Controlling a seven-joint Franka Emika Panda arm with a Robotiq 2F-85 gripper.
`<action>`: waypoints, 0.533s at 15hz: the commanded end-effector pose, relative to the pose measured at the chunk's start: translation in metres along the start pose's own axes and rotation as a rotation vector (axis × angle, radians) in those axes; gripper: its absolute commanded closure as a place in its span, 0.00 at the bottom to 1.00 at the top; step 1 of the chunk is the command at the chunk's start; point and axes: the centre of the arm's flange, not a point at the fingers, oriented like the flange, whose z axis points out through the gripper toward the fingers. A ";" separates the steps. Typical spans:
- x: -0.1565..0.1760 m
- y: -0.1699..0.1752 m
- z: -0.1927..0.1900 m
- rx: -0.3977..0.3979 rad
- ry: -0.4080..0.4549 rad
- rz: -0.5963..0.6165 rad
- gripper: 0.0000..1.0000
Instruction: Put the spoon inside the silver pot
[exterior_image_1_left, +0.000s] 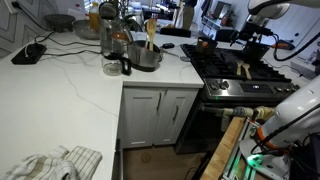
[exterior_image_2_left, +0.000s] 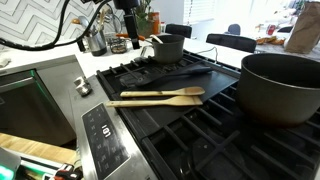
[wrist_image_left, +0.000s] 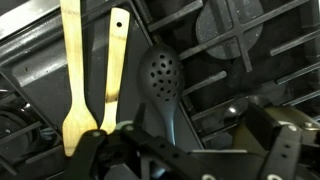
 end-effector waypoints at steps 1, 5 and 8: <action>0.025 0.001 0.017 -0.005 -0.003 0.017 0.00; 0.056 0.002 0.045 0.003 -0.026 0.052 0.00; 0.079 0.006 0.069 0.002 -0.025 0.078 0.00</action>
